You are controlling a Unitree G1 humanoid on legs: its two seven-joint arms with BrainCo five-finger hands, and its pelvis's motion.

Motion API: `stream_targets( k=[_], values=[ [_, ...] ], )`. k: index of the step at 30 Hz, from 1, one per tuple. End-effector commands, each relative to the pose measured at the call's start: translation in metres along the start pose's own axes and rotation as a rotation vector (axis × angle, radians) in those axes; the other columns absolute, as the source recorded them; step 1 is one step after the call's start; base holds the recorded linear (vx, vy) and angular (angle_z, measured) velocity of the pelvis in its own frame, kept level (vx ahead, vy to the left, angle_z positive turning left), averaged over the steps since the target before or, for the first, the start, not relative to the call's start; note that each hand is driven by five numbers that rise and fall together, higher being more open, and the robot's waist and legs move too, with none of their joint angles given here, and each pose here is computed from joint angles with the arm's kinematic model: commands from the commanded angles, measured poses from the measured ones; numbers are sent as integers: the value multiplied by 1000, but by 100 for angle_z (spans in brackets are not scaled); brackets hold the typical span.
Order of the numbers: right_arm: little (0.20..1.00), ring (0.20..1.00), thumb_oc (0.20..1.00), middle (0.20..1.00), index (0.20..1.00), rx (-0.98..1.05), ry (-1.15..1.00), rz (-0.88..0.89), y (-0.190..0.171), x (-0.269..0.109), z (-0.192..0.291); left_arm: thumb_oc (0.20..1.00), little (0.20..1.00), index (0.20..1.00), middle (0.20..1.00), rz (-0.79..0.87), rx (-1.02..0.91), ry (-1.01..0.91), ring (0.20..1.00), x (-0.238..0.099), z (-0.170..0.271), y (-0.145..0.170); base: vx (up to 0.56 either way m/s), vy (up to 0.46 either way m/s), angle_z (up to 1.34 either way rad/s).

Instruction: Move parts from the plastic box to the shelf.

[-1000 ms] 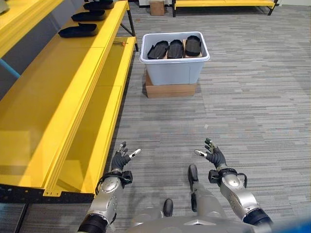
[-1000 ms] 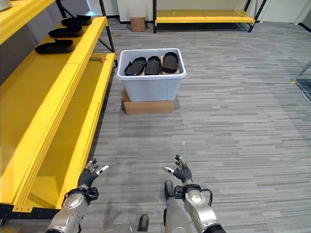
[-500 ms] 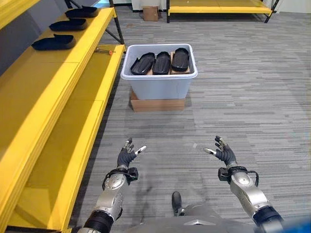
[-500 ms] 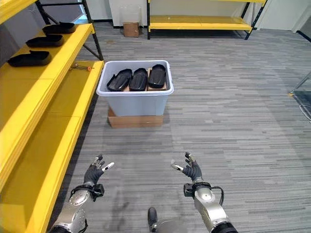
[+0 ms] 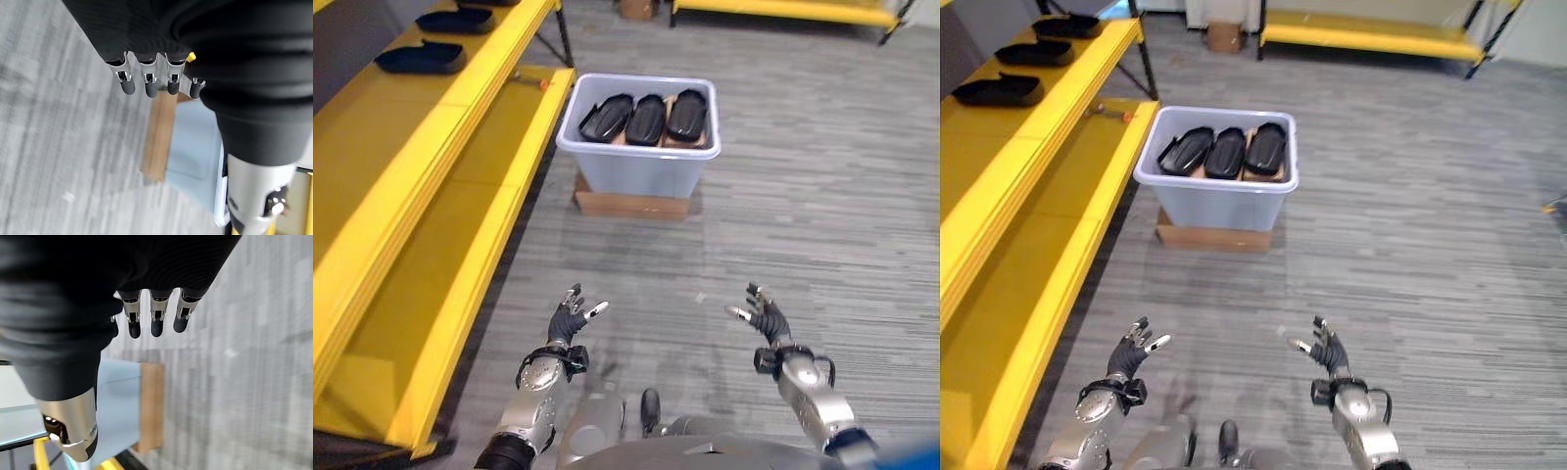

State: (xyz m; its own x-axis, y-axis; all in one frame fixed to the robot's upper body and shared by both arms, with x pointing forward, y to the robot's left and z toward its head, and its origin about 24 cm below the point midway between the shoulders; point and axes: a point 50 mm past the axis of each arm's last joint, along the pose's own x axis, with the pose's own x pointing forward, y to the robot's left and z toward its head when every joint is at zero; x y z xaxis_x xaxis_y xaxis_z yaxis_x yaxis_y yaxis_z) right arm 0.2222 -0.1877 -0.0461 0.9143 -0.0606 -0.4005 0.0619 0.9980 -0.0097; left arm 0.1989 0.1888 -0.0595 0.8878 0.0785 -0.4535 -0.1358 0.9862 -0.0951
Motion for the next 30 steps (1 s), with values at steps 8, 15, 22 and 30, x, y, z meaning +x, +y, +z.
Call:
stream_targets(
  k=[8, 15, 22, 30],
  values=[
    [1000, 1000, 1000, 1000, 1000, 38, -27, 13, 8, -14, -6, 1000, 1000, 1000, 1000, -19, 45, -133, 1000, 0, 27, 4, 234, 241, -49],
    [1000, 1000, 1000, 1000, 1000, 65, -28, 55, 19, -12, -3, 1000, 1000, 1000, 1000, -13, 46, -155, 1000, 0, 36, 8, 202, 290, 3],
    [1000, 1000, 1000, 1000, 1000, 82, -31, 84, 26, -13, -3, 1000, 1000, 1000, 1000, -10, 79, -154, 1000, -1, 39, 13, 137, 202, 13],
    [1000, 1000, 1000, 1000, 1000, 76, -22, 105, 29, -14, -5, 1000, 1000, 1000, 1000, -29, 88, -132, 1000, -1, 33, 12, 190, 92, 7]
  ],
)
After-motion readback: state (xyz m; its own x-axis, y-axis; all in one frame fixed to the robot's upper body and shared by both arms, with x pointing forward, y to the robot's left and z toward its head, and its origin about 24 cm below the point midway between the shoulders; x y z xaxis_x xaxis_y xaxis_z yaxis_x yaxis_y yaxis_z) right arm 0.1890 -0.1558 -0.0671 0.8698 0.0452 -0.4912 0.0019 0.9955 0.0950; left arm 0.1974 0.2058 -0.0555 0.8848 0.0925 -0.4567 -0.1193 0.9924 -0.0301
